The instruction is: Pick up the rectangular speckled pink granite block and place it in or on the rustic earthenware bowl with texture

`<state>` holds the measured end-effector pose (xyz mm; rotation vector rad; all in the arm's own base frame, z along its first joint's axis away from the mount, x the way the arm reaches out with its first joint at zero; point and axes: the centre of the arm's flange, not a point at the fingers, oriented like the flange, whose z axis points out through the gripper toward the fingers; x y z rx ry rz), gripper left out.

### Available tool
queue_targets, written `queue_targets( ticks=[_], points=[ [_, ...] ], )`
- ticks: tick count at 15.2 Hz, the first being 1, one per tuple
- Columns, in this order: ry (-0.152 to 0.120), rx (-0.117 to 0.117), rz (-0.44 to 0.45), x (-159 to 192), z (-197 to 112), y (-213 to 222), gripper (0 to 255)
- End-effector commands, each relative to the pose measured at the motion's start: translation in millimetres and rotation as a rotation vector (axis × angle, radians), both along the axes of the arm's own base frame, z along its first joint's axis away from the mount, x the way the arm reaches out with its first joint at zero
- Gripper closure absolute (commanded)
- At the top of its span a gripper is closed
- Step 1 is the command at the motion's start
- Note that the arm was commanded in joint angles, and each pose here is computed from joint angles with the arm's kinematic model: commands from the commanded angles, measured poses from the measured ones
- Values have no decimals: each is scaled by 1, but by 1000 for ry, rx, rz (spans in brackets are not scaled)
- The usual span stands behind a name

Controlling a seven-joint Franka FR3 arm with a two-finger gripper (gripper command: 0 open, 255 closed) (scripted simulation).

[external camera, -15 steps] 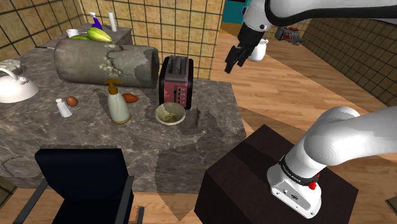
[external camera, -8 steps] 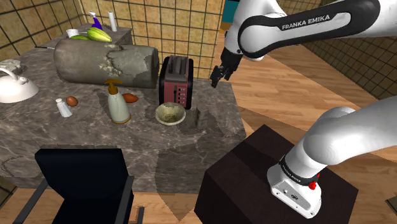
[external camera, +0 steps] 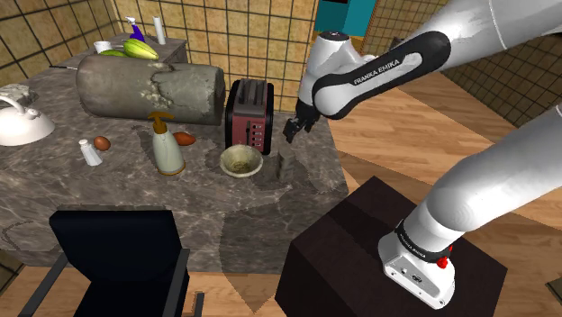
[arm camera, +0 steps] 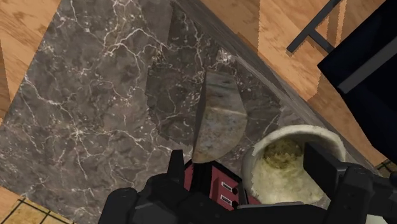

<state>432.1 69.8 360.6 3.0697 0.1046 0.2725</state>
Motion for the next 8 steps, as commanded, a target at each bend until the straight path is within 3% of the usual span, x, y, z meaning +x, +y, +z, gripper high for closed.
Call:
queue_targets(
  ticks=[1,8],
  points=[
    [-1,-8,-9,13,-25,5,0],
    [3,-36,-37,46,-102,7,0]
  ],
)
